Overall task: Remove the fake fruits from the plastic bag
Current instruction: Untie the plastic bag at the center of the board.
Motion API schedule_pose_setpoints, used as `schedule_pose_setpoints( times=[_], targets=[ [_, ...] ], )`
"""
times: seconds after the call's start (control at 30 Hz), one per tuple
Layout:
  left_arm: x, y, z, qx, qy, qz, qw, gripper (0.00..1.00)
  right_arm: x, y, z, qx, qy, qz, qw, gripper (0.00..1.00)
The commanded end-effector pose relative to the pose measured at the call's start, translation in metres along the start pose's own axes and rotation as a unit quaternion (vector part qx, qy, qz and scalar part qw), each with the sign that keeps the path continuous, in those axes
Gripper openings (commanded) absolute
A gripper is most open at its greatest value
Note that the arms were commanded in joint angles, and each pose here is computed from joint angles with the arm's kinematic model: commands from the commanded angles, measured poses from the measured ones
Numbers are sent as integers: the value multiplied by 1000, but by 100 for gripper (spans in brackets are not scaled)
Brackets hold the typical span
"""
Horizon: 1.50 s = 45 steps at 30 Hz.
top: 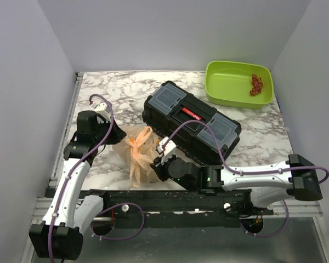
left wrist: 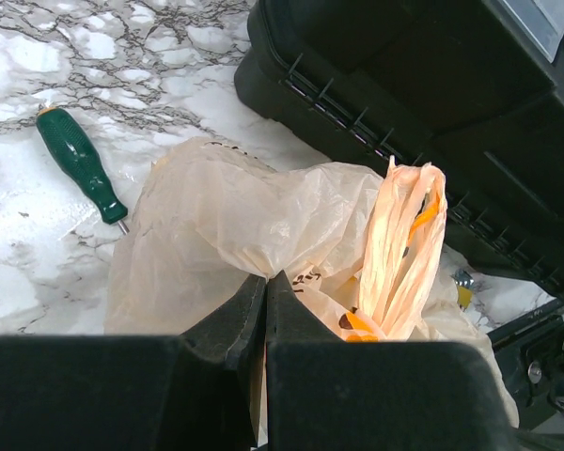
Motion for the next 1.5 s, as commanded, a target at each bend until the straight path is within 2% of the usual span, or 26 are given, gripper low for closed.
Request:
schedule_pose_setpoints(
  times=[0.0, 0.2, 0.3, 0.4, 0.6, 0.87, 0.93, 1.1, 1.3, 1.47],
  targets=[
    [1, -3, -1, 10, 14, -15, 1000, 0, 6, -23, 20, -18, -23, -13, 999, 30],
    [-1, -5, -2, 13, 17, -20, 1000, 0, 29, -42, 39, -67, -16, -14, 998, 49],
    [-2, -5, -2, 13, 17, -21, 1000, 0, 43, -43, 45, -82, 4, -7, 997, 51],
    [-2, -5, -4, 12, 25, -20, 999, 0, 54, -38, 49, -95, 11, -2, 995, 58],
    [-2, -4, -5, 13, 29, -21, 999, 0, 73, -21, 45, -118, 61, 19, 991, 58],
    [-4, -6, -5, 15, 25, -27, 999, 0, 71, -11, 31, -120, 105, 20, 987, 44],
    [-4, -5, -3, 13, 18, -26, 999, 0, 67, -12, 28, -116, 113, 18, 987, 36],
    [-4, -6, -1, 5, 7, -29, 1000, 0, 54, -11, 18, -106, 110, 9, 988, 23],
    [-3, -6, 1, 1, 2, -26, 1000, 0, 36, -10, 6, -95, 106, 6, 990, 2],
    [-1, -8, 4, -4, -5, -24, 1000, 0, 16, -7, -5, -67, 89, 8, 994, 1]
  ],
)
Point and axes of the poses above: each gripper's point midway between its finger pads, its own x axis out along the fingers, its own z axis along the line the jaws close on, y = z × x, the point moved 7 cm from there along -x, back along the fingers, and after that the axes turned 5 degrees about x, right-handed, at the moved point
